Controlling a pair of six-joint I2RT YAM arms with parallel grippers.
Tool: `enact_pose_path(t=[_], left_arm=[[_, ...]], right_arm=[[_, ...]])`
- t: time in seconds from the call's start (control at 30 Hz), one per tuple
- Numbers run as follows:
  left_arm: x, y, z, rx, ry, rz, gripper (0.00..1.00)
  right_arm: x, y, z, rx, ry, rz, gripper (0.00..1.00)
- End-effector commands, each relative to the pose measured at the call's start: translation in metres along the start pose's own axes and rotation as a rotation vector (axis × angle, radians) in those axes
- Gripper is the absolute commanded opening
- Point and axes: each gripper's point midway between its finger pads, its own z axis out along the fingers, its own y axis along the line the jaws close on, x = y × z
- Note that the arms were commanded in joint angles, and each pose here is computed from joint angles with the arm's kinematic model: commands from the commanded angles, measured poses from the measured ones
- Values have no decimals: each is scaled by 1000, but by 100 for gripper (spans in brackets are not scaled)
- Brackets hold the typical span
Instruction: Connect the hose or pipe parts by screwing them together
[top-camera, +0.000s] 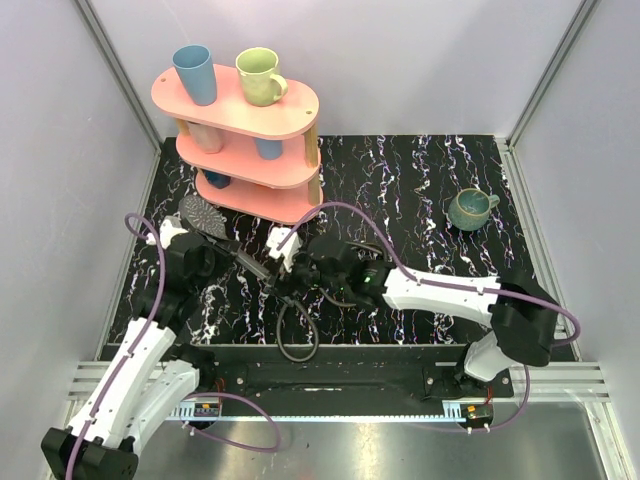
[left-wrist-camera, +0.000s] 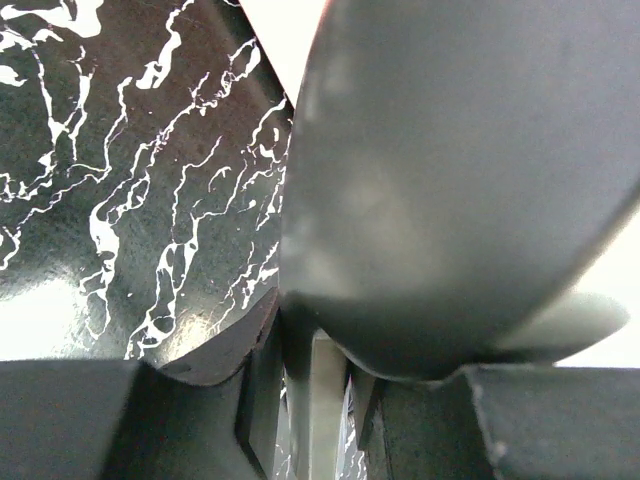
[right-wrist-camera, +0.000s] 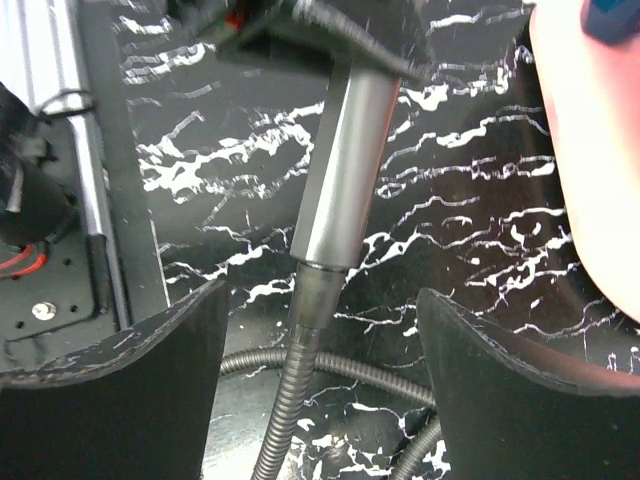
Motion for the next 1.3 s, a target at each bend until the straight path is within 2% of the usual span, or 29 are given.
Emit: enact_pose_path(t=[0.0,0.1,0.13,0.2,0.23,0.27,0.37,0.43,0.47,0.5,0.53,0.6,0.7,0.73,0.77,0.8,0.83,0.87,0.9,0.93,0.97,1.03,1.07,1.13,1.23,1.27], left_arm=[[-31,-35,-20,44,-77,-63,0],[-31,-35,-23,40,-73,-74,0],[-31,-37,-25,54,-71,-83,0],[-28,-34,-25,56,-63,-94,0],[-27,-33,-25,58,-62,-99,0],[-27,-33,-27,64,-63,-100,0],[-23,-27,-26,60,-58,-102,0],[-17,-19,-21,44,-49,-104,0],[-15,-17,-19,40,-41,-109,0],[-10,-11,-16,30,-30,-113,0],[-8,-14,-15,49,-20,-118,0],[-2,-11,-10,51,-6,-115,0],[-1,-18,-8,136,-19,-61,0],[-7,-29,-8,205,-55,-42,0],[-2,-20,-2,214,-63,-33,0],[-3,-22,0,246,-85,-25,0],[-15,-39,-7,350,-148,-27,0],[-9,-28,1,358,-158,-14,0],[-9,-32,0,403,-176,-6,0],[-21,-53,-14,536,-248,-3,0],[-12,-42,-8,563,-250,7,0],[-21,-62,-30,745,-328,-11,0],[-14,-52,-26,755,-328,-8,0],[-14,-61,-38,844,-355,9,0],[1,-61,-30,843,-293,82,0],[0,-62,-27,828,-284,78,0]], right_arm=[[10,-17,14,164,76,-92,82],[12,-13,28,178,81,-108,76],[11,-17,30,202,80,-109,66],[4,-14,36,207,52,-113,53],[0,-15,37,210,35,-118,42],[-2,-13,37,212,20,-120,40],[-15,-11,40,204,-31,-104,38],[-15,-11,42,204,-30,-92,42],[-18,-11,45,203,-33,-90,48],[-17,-11,47,202,-30,-90,47],[-17,-10,48,192,-29,-95,37],[-15,-4,50,158,-25,-107,11],[-15,8,51,95,-15,-90,0],[-16,5,49,93,-17,-85,0],[-17,4,48,82,-22,-56,0],[-19,12,46,-13,-36,-24,0],[-26,10,42,-60,-59,12,0],[-26,-12,36,-72,-71,100,0],[-36,-2,30,-203,-117,115,0],[-38,-4,26,-253,-131,159,0],[-39,-20,19,-273,-144,227,0],[-44,-14,11,-412,-173,258,0],[-47,-15,9,-455,-171,300,0],[-44,-16,6,-531,-169,327,0],[-39,-21,8,-535,-163,347,1],[-36,-25,10,-510,-159,330,14]])
